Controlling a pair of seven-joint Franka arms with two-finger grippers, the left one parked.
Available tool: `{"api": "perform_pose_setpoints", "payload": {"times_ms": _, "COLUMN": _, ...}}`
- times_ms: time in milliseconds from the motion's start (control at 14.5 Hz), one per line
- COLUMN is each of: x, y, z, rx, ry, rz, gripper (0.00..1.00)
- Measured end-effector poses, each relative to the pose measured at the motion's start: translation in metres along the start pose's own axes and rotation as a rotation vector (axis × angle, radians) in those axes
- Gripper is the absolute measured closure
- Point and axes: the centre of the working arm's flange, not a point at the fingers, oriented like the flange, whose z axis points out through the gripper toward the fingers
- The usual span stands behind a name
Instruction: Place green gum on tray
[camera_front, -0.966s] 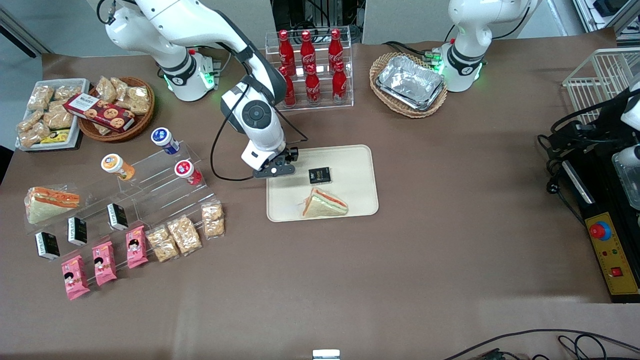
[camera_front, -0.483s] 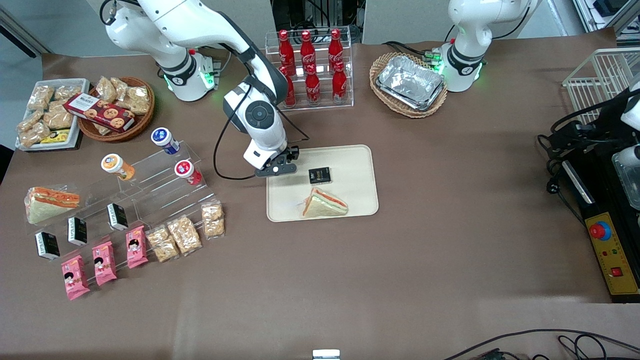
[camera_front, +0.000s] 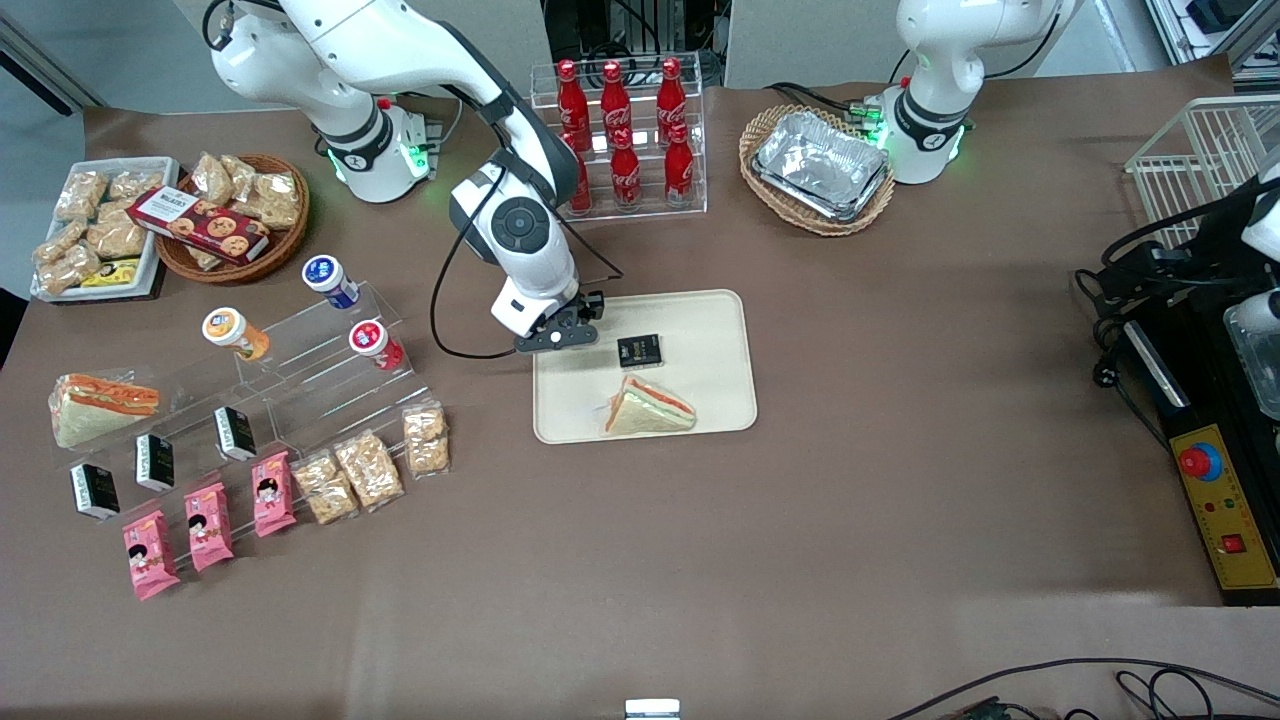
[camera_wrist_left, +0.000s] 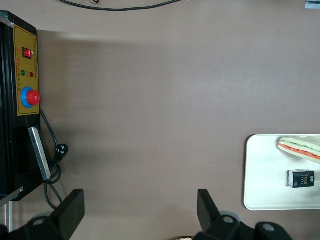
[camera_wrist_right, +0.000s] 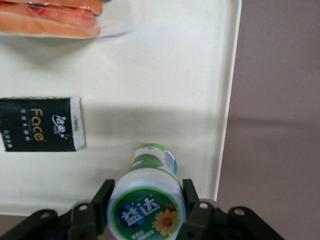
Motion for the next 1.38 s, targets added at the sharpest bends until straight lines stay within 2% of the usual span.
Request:
{"api": "perform_pose_setpoints", "payload": {"times_ms": 207, "x": 0.001, "y": -0.001, "z": 0.004, "rx": 0.005, "ry": 0.007, "rz": 0.000, "gripper": 0.37}}
{"api": "perform_pose_setpoints", "payload": {"times_ms": 414, "x": 0.000, "y": 0.000, "z": 0.006, "rx": 0.011, "ry": 0.017, "rz": 0.000, "gripper": 0.14}}
{"api": "perform_pose_setpoints", "payload": {"times_ms": 483, "x": 0.000, "y": 0.000, "z": 0.007, "rx": 0.011, "ry": 0.018, "rz": 0.000, "gripper": 0.04}}
{"api": "perform_pose_setpoints", "payload": {"times_ms": 552, "x": 0.000, "y": 0.000, "z": 0.006, "rx": 0.012, "ry": 0.019, "rz": 0.000, "gripper": 0.01}}
{"api": "perform_pose_setpoints", "payload": {"times_ms": 690, "x": 0.002, "y": -0.002, "z": -0.001, "rx": 0.019, "ry": 0.029, "rz": 0.000, "gripper": 0.00}}
{"api": "perform_pose_setpoints", "payload": {"times_ms": 897, "x": 0.027, "y": 0.001, "z": -0.054, "rx": 0.036, "ry": 0.050, "rz": 0.001, "gripper": 0.00}}
{"api": "perform_pose_setpoints", "payload": {"times_ms": 1172, "x": 0.084, "y": 0.060, "z": -0.151, "rx": 0.056, "ry": 0.071, "rz": 0.018, "gripper": 0.00}}
{"api": "perform_pose_setpoints", "payload": {"times_ms": 1379, "x": 0.109, "y": 0.110, "z": -0.214, "rx": 0.068, "ry": 0.095, "rz": 0.021, "gripper": 0.00}}
